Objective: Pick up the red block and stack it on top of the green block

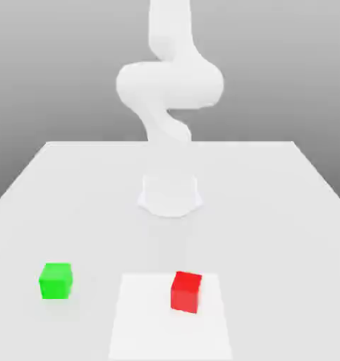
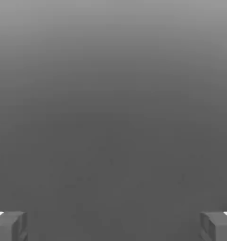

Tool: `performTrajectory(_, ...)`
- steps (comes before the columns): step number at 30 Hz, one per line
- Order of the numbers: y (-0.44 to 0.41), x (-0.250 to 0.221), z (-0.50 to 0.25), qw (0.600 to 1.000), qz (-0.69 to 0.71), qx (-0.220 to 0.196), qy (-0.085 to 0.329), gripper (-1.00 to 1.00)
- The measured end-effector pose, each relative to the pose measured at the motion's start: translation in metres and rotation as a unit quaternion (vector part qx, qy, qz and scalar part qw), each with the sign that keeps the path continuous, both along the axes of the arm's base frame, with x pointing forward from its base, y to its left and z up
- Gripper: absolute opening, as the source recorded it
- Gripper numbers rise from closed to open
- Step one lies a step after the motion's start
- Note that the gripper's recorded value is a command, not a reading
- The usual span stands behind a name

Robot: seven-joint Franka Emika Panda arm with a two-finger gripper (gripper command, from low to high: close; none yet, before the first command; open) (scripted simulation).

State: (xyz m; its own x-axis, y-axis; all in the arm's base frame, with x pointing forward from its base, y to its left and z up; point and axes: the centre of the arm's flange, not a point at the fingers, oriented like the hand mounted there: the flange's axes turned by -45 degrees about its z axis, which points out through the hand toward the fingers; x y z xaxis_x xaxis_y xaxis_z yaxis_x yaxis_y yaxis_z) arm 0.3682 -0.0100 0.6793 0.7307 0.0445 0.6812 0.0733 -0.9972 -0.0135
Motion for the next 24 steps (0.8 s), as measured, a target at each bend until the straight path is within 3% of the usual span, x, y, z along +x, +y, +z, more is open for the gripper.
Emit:
performTrajectory(12,0.007,0.076,-0.183,0.972,0.2,-0.029,0.118,0.0)
performTrajectory(24,0.042,0.069,-0.357,0.893,0.381,-0.108,0.215,0.0)
